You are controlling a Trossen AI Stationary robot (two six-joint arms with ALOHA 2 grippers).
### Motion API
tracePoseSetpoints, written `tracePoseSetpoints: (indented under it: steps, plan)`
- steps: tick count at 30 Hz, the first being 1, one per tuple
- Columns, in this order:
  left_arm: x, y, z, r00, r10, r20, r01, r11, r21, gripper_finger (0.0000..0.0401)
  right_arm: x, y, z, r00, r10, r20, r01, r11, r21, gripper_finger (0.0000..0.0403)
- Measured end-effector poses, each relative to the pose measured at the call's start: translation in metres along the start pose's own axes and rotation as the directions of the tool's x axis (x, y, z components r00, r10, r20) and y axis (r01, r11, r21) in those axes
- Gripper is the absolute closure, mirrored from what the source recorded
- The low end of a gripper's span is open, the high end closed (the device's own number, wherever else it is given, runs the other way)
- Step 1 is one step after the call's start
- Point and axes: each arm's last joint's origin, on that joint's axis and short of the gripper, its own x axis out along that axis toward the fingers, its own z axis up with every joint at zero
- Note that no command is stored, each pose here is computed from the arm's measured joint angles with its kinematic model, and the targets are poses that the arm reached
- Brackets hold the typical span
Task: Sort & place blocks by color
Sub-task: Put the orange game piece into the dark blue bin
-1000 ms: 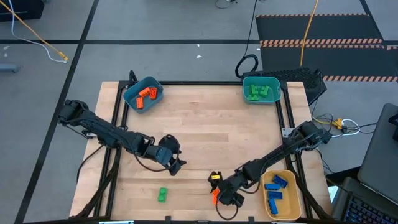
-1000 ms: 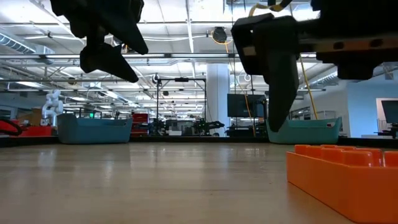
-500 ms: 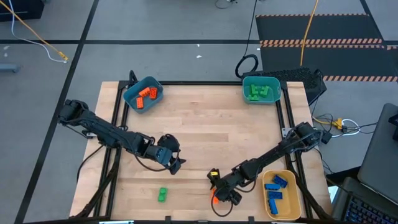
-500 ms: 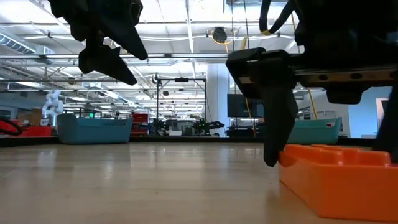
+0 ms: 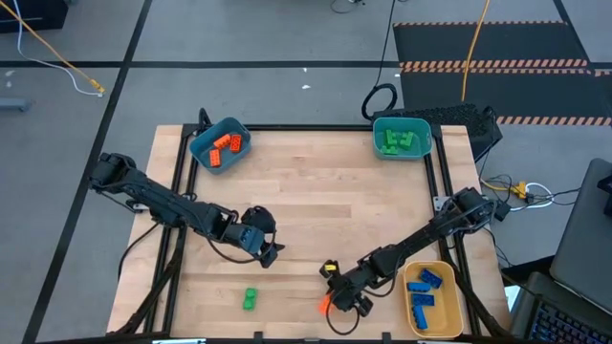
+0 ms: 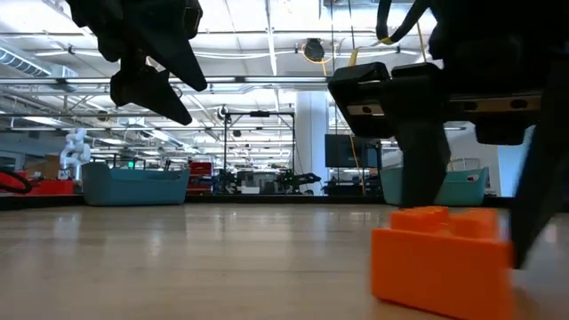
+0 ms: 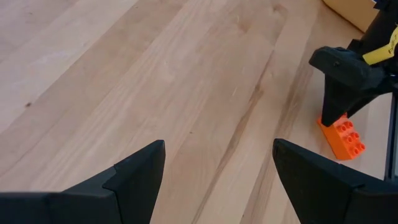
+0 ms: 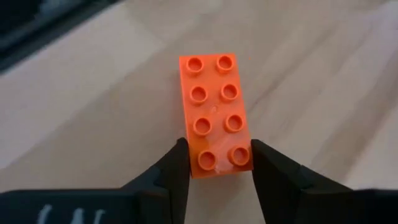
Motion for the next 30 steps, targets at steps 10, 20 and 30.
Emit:
tracePoseSetpoints:
  steps: [10,20,30]
  plan:
    - [0.000,-0.001,0.001,1.000,-0.002,0.014,0.001,1.000,0.022,0.0105,-0.012,-0.033,-0.020,0.941,-0.264,-0.211,0.272,0.962,0.010,0.0267]
    - [-0.004,-0.010,0.002,0.981,0.040,0.189,-0.116,0.906,0.406,0.0105,-0.049,-0.084,-0.023,0.846,-0.488,-0.213,0.531,0.810,0.250,0.0267]
    - [0.005,-0.014,-0.004,0.949,0.118,0.291,-0.257,0.827,0.501,0.0105,-0.083,-0.088,-0.001,0.794,-0.607,-0.024,0.561,0.717,0.413,0.0267]
